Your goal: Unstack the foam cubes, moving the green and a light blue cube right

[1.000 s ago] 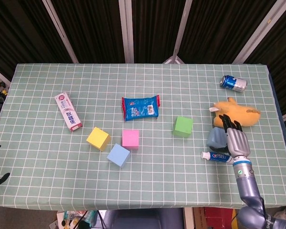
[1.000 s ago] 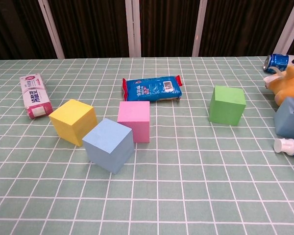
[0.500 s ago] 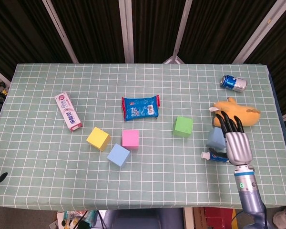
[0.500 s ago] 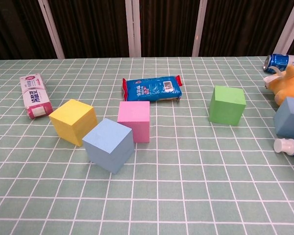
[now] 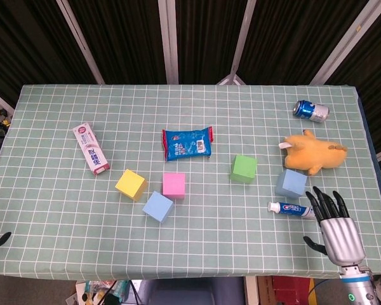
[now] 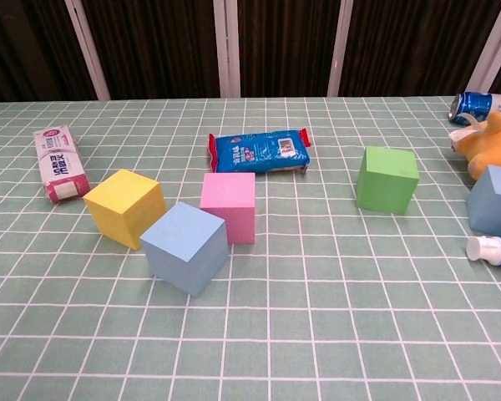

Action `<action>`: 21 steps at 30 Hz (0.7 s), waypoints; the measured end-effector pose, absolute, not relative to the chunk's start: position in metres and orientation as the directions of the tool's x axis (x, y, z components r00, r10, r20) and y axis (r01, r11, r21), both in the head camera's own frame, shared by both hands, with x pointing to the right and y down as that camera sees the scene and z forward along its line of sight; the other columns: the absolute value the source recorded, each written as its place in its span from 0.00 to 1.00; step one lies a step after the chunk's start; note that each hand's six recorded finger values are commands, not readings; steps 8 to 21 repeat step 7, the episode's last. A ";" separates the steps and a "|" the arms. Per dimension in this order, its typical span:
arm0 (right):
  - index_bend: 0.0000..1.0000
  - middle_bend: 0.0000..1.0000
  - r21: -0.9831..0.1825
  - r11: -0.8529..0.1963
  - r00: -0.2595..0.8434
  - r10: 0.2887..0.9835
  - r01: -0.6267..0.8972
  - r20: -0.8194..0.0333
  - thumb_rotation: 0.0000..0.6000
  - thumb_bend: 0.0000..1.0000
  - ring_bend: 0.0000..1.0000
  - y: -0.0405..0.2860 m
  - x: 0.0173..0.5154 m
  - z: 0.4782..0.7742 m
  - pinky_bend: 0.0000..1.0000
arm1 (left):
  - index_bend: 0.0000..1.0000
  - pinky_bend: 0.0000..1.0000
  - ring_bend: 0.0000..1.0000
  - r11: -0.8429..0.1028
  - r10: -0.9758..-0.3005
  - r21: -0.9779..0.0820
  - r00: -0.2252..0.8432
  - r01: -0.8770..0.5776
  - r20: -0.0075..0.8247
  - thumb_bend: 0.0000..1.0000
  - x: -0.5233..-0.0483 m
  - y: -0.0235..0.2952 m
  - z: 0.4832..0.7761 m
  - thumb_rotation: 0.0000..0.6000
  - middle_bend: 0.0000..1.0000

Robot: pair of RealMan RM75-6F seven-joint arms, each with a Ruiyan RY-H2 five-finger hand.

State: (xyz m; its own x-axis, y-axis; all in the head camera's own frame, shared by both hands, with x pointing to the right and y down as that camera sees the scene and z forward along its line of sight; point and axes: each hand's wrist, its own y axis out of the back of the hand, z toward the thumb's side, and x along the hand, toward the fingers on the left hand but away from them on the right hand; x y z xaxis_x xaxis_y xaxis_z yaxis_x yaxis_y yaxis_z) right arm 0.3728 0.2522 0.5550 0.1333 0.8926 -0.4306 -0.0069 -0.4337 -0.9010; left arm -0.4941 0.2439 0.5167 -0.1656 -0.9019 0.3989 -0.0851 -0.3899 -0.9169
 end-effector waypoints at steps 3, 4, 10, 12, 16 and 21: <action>0.00 0.00 -0.890 -0.455 0.136 0.880 -0.033 -0.455 1.00 0.04 0.12 0.257 0.373 0.552 0.00 | 0.21 0.00 0.00 -0.394 -0.902 -0.915 -0.158 -0.085 0.402 0.10 -0.494 0.244 0.516 1.00 0.00; 0.00 0.00 -0.891 -0.453 0.133 0.881 -0.039 -0.454 1.00 0.04 0.12 0.258 0.373 0.551 0.00 | 0.21 0.00 0.00 -0.392 -0.903 -0.916 -0.154 -0.085 0.401 0.10 -0.494 0.244 0.515 1.00 0.00; 0.00 0.00 -0.896 -0.442 0.118 0.888 -0.043 -0.444 1.00 0.04 0.12 0.259 0.372 0.548 0.00 | 0.22 0.00 0.00 -0.386 -0.906 -0.918 -0.149 -0.085 0.395 0.10 -0.495 0.244 0.513 1.00 0.00; 0.00 0.00 -0.896 -0.442 0.118 0.888 -0.043 -0.444 1.00 0.04 0.12 0.259 0.372 0.548 0.00 | 0.22 0.00 0.00 -0.386 -0.906 -0.918 -0.149 -0.085 0.395 0.10 -0.495 0.244 0.513 1.00 0.00; 0.00 0.00 -0.896 -0.442 0.118 0.888 -0.043 -0.444 1.00 0.04 0.12 0.259 0.372 0.548 0.00 | 0.22 0.00 0.00 -0.386 -0.906 -0.918 -0.149 -0.085 0.395 0.10 -0.495 0.244 0.513 1.00 0.00; 0.00 0.00 -0.896 -0.442 0.118 0.888 -0.043 -0.444 1.00 0.04 0.12 0.259 0.372 0.548 0.00 | 0.22 0.00 0.00 -0.386 -0.906 -0.918 -0.149 -0.085 0.395 0.10 -0.495 0.244 0.513 1.00 0.00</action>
